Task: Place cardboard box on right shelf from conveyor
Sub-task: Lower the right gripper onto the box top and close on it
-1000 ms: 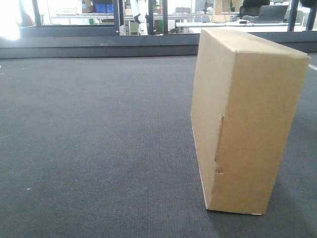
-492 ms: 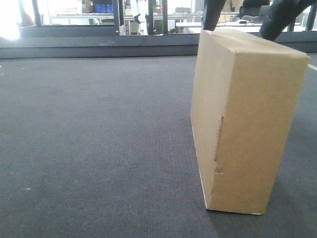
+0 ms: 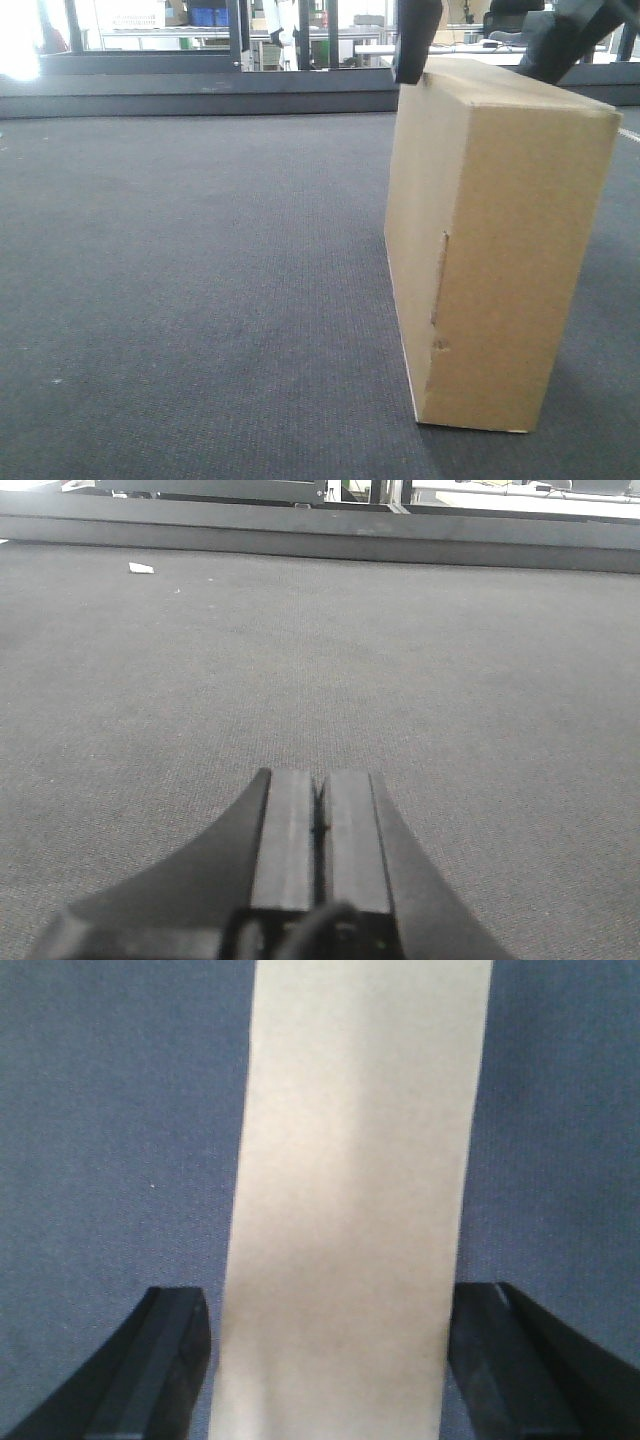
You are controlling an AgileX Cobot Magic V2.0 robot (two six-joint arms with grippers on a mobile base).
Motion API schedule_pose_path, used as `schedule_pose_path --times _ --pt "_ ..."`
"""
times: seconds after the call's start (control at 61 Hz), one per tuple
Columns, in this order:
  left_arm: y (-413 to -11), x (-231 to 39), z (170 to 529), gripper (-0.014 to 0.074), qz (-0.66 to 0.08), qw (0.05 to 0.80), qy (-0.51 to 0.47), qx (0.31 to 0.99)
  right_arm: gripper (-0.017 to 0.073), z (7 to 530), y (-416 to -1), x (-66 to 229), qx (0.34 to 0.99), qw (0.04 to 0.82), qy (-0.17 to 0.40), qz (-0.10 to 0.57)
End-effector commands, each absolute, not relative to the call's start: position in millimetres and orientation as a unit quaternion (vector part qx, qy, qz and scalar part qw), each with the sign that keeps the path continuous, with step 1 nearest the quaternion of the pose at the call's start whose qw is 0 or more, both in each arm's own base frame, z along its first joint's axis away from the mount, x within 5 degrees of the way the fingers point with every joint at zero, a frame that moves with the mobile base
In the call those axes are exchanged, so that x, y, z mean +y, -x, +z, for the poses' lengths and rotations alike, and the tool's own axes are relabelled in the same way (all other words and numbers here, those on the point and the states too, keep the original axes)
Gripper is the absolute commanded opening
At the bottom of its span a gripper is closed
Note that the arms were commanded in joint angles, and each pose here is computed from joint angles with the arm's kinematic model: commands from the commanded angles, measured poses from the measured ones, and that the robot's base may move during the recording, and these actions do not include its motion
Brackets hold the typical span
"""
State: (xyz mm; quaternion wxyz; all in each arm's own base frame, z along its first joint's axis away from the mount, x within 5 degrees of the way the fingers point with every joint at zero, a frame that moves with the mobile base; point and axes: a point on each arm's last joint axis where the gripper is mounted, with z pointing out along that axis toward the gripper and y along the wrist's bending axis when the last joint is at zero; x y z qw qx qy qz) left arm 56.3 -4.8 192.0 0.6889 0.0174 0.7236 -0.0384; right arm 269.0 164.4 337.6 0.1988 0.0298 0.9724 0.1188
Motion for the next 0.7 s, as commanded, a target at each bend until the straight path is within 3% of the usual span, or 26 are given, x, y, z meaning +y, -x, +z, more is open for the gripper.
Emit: schedule_pose_path --times 0.0,0.377,0.689 --pt "-56 -4 198 -0.0116 -0.040 0.719 -0.013 0.694 0.0586 358 -267 163 0.962 0.232 -0.032 0.138" --pt "-56 -4 198 -0.0116 -0.040 0.719 -0.013 0.694 0.0586 341 -269 166 0.977 0.176 -0.037 0.112" --pt "-56 -4 198 -0.0116 -0.040 0.719 -0.013 0.694 0.0584 340 -269 167 0.977 0.173 -0.040 0.114"
